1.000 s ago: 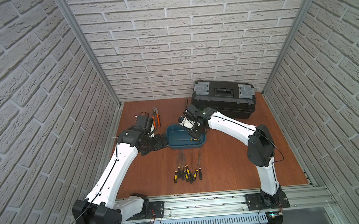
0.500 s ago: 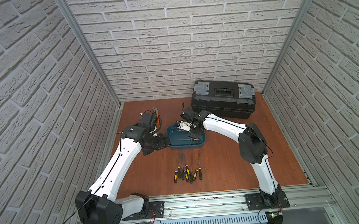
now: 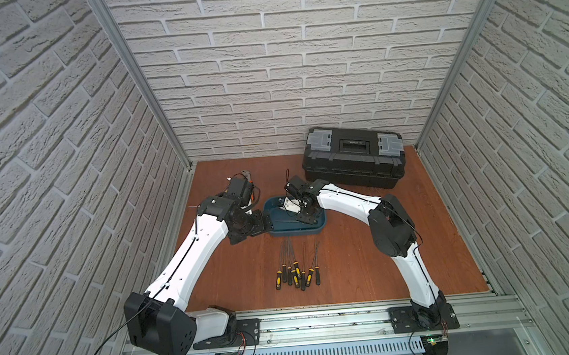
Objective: Put the file tool into the storage box
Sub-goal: Place the file tool in the storage box.
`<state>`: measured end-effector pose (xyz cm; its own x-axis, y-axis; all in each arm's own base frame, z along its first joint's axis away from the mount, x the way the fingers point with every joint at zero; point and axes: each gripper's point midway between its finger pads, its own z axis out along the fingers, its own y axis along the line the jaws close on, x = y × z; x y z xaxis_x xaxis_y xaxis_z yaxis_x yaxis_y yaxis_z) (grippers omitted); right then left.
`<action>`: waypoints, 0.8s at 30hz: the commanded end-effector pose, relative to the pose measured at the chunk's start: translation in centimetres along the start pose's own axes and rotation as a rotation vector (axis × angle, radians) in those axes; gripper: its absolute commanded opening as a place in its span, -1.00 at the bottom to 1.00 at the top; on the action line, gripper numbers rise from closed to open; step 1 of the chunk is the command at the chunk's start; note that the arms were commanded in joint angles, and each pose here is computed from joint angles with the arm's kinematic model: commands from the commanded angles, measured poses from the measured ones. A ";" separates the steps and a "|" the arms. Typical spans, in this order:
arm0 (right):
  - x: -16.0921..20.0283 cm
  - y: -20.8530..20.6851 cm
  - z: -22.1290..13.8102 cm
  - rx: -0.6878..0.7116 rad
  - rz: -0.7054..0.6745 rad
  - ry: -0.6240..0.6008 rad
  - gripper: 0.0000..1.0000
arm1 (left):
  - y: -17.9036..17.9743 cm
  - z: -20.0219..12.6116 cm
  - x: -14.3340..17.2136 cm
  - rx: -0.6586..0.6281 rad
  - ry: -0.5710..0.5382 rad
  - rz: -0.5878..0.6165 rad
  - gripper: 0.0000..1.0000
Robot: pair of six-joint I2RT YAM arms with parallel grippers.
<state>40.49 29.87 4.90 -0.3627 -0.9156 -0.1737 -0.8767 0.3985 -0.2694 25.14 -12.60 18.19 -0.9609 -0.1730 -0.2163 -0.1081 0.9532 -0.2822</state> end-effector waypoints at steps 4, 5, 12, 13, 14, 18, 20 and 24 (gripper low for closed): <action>-0.5 0.4 -0.5 -0.006 0.041 -0.018 -0.39 | -0.6 0.3 -0.8 0.015 -0.016 0.003 0.97; -0.5 0.5 -0.6 -0.008 0.044 -0.017 -0.36 | -0.6 0.3 -0.8 0.015 -0.017 0.005 0.96; -1.0 -0.5 -3.1 0.030 0.147 -0.044 -0.35 | -0.5 0.5 -0.7 0.019 -0.025 0.010 0.97; -1.1 -0.7 -3.9 0.039 0.180 -0.061 -0.35 | -0.6 0.5 -0.7 0.021 -0.025 0.013 0.97; -1.4 -1.1 -5.0 0.053 0.220 -0.086 -0.35 | -0.7 0.6 -0.7 0.024 -0.023 0.018 0.97; -1.3 -1.8 -8.8 0.074 0.400 -0.179 -0.31 | -1.0 0.8 -0.9 0.036 -0.018 0.044 0.97; -1.1 -1.8 -11.1 0.057 0.519 -0.233 -0.31 | -1.1 0.9 -1.0 0.042 -0.020 0.058 0.97; 0.2 -0.4 -13.6 0.003 0.694 -0.299 -0.31 | -1.7 1.2 -1.5 0.065 -0.030 0.088 0.96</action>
<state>37.67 28.44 15.53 -0.6583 -0.5839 -0.4750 -0.5971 0.7893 -0.1428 26.46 -13.49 18.04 -0.9590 -0.1361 -0.2488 -0.0560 0.9508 -0.3046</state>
